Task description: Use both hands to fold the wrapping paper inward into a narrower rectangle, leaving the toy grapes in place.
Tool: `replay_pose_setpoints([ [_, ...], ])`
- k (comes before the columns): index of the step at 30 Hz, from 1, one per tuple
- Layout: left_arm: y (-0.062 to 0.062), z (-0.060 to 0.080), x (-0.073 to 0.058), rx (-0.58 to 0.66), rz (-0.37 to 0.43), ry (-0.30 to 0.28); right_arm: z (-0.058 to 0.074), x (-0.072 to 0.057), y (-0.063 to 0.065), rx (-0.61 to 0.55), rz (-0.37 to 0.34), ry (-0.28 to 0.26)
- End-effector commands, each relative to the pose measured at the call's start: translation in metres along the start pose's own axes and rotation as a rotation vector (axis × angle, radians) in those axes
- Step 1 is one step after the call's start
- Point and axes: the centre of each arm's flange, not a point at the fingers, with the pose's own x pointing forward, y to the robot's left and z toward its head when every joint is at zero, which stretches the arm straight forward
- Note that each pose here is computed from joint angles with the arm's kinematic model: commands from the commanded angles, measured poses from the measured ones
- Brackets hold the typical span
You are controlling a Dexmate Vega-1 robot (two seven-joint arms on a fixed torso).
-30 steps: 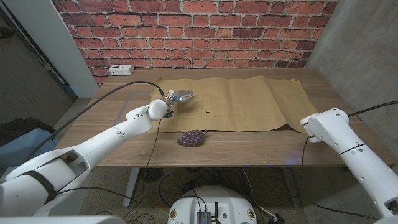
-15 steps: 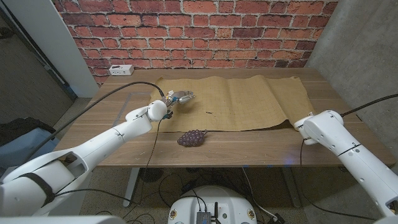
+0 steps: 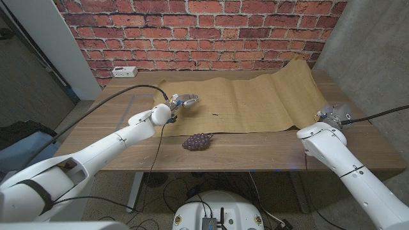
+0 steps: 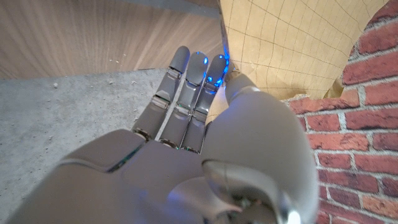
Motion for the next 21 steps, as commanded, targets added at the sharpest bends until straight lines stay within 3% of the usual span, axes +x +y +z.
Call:
replay_pose_setpoints([
  [1, -0.001, -0.001, -0.002, 0.011, -0.009, 0.014, 0.018, -0.019, -0.009, 0.11, 0.07, -0.082],
  [9, -0.002, 0.001, 0.0, 0.057, -0.013, 0.022, 0.044, -0.038, -0.014, 0.106, 0.083, -0.112],
  [21, -0.008, 0.003, 0.006, 0.27, -0.103, 0.008, 0.09, -0.071, -0.021, 0.057, 0.047, -0.144],
])
